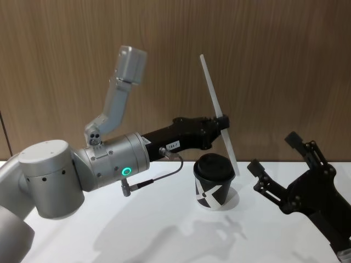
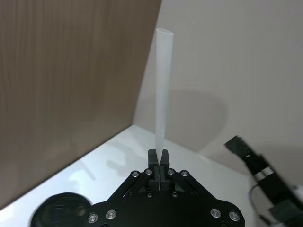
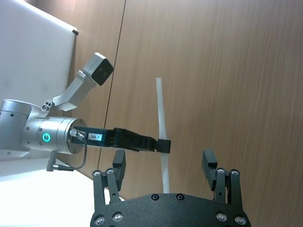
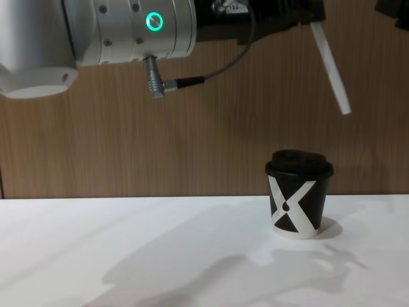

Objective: Pick up the straw with one hand, pass it to the other hand, and insert it into the cup.

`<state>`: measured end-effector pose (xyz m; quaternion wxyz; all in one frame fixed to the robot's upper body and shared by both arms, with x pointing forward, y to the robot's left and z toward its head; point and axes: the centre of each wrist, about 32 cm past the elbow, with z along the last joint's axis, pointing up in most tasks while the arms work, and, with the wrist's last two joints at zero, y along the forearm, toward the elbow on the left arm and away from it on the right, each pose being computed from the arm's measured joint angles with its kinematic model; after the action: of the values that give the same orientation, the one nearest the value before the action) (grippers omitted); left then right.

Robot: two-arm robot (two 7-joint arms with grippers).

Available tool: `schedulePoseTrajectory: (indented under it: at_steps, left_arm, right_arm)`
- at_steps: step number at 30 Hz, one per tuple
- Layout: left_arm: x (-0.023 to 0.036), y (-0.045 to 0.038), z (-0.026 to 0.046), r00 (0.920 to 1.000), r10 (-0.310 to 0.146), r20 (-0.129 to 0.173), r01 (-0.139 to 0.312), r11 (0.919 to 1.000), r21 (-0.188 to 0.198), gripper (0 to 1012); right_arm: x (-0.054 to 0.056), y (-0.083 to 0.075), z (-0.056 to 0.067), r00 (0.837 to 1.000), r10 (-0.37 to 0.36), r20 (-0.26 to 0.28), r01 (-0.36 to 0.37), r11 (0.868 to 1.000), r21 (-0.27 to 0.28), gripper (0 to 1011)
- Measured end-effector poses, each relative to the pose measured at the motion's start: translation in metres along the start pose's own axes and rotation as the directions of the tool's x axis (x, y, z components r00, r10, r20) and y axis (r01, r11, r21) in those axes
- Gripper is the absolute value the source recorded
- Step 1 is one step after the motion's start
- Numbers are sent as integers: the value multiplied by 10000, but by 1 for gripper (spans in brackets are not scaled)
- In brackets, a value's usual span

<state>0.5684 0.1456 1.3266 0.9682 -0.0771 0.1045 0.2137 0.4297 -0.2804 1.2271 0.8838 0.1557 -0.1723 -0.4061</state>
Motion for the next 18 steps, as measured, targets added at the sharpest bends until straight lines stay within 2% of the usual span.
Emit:
schedulePoseTrajectory:
  at_steps: [1, 2, 5, 8, 12, 15, 18]
  left_arm:
    - [-12, -4, 3, 9999, 82, 130, -83, 10000, 40, 10]
    - [-32, -10, 13, 9989, 238, 414, -244, 9996, 124, 10]
    - [-57, -22, 26, 9952, 506, 836, -526, 9984, 215, 11]
    - [-96, -55, 44, 9865, 788, 1434, -843, 9959, 331, 10]
    - [-114, -82, 56, 9792, 937, 1799, -1019, 9941, 369, 11]
    - [-125, -120, 71, 9695, 1082, 2199, -1199, 9920, 405, 10]
    - [-128, -146, 75, 9636, 1152, 2413, -1292, 9907, 430, 11]
  right_arm:
    - [0, 0, 0, 10000, 0, 0, 0, 10000, -1, 1001]
    - [0, 0, 0, 10000, -1, 1, 1, 10000, 0, 1001]
    - [0, 0, 0, 10000, 0, 0, 0, 10000, 0, 1001]
    - [0, 0, 0, 10000, -1, 0, 1, 10000, 0, 1001]
    - [0, 0, 0, 10000, -1, 1, 1, 10000, 0, 1001]
    - [0, 0, 0, 10000, 0, 0, 0, 10000, 0, 1001]
    - [0, 0, 0, 10000, 0, 1, 0, 10000, 0, 1001]
